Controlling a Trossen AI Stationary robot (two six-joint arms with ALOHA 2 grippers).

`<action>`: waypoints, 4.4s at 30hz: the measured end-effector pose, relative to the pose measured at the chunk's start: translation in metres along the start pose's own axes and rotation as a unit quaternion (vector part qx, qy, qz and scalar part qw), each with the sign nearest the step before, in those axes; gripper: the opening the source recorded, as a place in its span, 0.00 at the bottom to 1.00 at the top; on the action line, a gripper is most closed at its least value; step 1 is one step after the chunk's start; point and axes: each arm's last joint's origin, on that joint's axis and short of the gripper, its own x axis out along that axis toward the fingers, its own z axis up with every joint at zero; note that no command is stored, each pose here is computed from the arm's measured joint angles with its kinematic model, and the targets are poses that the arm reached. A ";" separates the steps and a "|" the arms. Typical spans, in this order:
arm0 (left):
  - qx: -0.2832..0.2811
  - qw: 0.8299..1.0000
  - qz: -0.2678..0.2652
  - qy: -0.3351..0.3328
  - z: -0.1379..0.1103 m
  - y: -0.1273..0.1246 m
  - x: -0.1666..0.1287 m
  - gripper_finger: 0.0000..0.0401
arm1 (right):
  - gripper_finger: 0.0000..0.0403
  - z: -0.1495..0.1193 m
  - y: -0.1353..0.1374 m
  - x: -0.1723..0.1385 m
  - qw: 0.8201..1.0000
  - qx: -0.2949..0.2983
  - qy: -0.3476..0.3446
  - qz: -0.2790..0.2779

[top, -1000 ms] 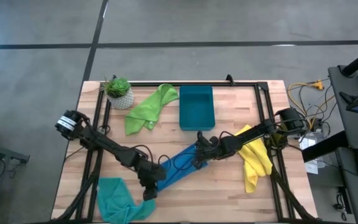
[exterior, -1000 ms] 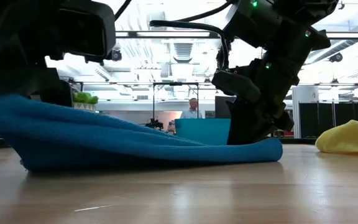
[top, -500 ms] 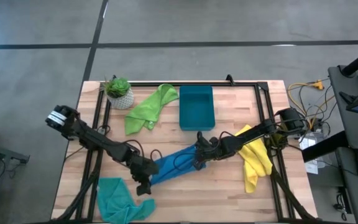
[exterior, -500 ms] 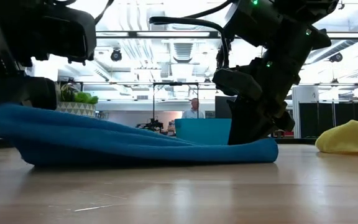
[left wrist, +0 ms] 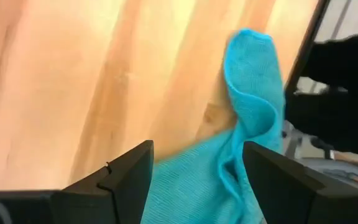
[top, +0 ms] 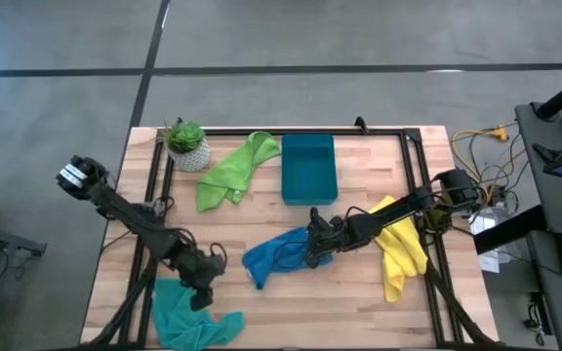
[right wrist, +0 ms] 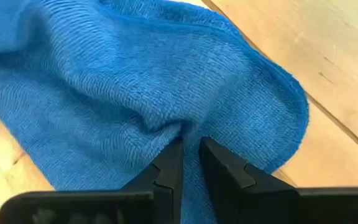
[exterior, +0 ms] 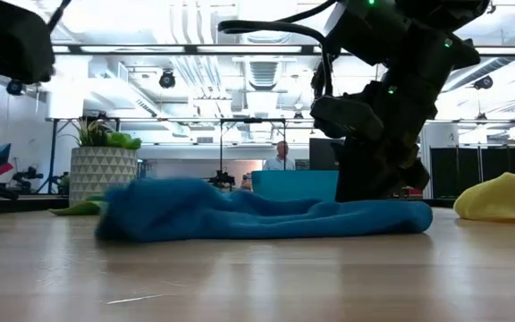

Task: Fold microfiber towels
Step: Fold the blue microfiber cloth

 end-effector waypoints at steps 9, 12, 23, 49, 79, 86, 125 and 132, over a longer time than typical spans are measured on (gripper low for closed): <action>-0.009 0.996 0.032 -0.081 -0.004 0.015 -0.001 0.59 | 0.14 0.005 0.002 -0.007 1.000 -0.004 -0.017 0.000; 0.036 0.987 0.045 -0.152 0.004 0.014 -0.003 0.59 | 0.14 0.017 0.012 -0.026 0.998 -0.018 -0.065 0.019; 0.061 0.959 0.116 -0.252 0.064 0.045 -0.002 0.59 | 0.14 0.047 0.034 -0.083 0.984 -0.083 -0.138 0.076; 0.106 0.971 0.149 -0.152 0.101 0.032 0.010 0.02 | 0.14 0.054 0.031 -0.114 0.980 -0.161 -0.112 0.016; 0.099 0.952 0.249 -0.147 0.092 0.063 -0.027 0.00 | 0.14 0.022 0.036 0.007 0.981 -0.159 -0.003 0.110; 0.050 0.939 0.325 -0.101 0.079 0.076 -0.031 0.00 | 0.14 0.006 0.044 0.014 0.982 -0.174 0.047 0.064; 0.154 0.959 0.188 -0.147 0.061 0.060 -0.070 0.49 | 0.18 0.042 0.034 -0.040 0.974 -0.188 -0.075 0.098; 0.097 0.967 0.180 -0.150 0.060 0.063 -0.065 0.58 | 0.30 0.065 0.000 -0.028 0.981 -0.184 -0.029 0.060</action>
